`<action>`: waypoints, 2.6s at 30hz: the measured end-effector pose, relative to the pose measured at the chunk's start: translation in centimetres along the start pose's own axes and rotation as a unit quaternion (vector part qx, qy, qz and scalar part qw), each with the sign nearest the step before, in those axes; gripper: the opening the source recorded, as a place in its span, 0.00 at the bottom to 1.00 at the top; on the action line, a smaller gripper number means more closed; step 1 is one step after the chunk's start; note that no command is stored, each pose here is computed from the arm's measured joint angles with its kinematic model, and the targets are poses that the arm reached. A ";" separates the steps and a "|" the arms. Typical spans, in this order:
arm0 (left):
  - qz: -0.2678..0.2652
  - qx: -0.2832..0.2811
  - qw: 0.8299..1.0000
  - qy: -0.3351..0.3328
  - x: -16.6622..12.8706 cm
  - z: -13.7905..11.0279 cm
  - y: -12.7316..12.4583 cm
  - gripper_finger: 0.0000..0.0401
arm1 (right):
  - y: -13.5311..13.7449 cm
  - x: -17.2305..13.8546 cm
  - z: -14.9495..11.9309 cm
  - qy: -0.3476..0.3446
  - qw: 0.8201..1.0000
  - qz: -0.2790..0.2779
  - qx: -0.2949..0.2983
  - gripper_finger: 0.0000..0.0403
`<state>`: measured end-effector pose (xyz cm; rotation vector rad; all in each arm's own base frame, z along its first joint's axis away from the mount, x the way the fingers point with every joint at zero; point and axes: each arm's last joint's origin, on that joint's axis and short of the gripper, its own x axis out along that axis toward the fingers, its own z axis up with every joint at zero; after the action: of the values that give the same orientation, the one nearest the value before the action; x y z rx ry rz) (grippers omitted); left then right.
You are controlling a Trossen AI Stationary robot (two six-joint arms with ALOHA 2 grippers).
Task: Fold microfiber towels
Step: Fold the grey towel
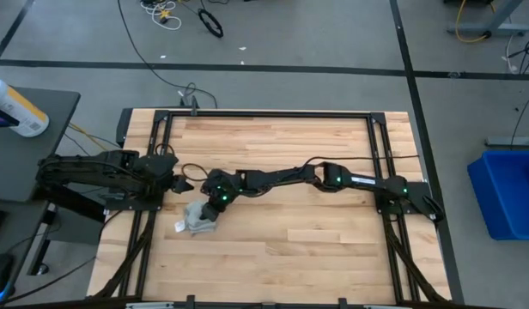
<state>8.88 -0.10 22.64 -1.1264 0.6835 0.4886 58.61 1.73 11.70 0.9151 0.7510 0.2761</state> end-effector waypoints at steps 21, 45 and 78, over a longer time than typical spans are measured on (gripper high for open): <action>-0.010 -0.002 1.000 -0.002 0.0 0.1 -0.2 0.56 | -0.5 -2.1 3.0 -0.061 0.998 -0.027 -0.002 0.02; -0.029 0.001 1.000 -0.007 0.0 0.2 -0.5 0.56 | 2.6 -4.5 4.5 -0.082 0.997 -0.004 0.004 0.01; -0.031 0.002 1.000 0.002 0.0 0.1 -0.5 0.56 | -0.2 2.8 -1.5 -0.003 0.988 0.023 0.153 0.00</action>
<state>9.26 -0.18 23.03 -1.1422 0.6515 0.4325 59.55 3.95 9.68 1.2244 0.7811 0.2008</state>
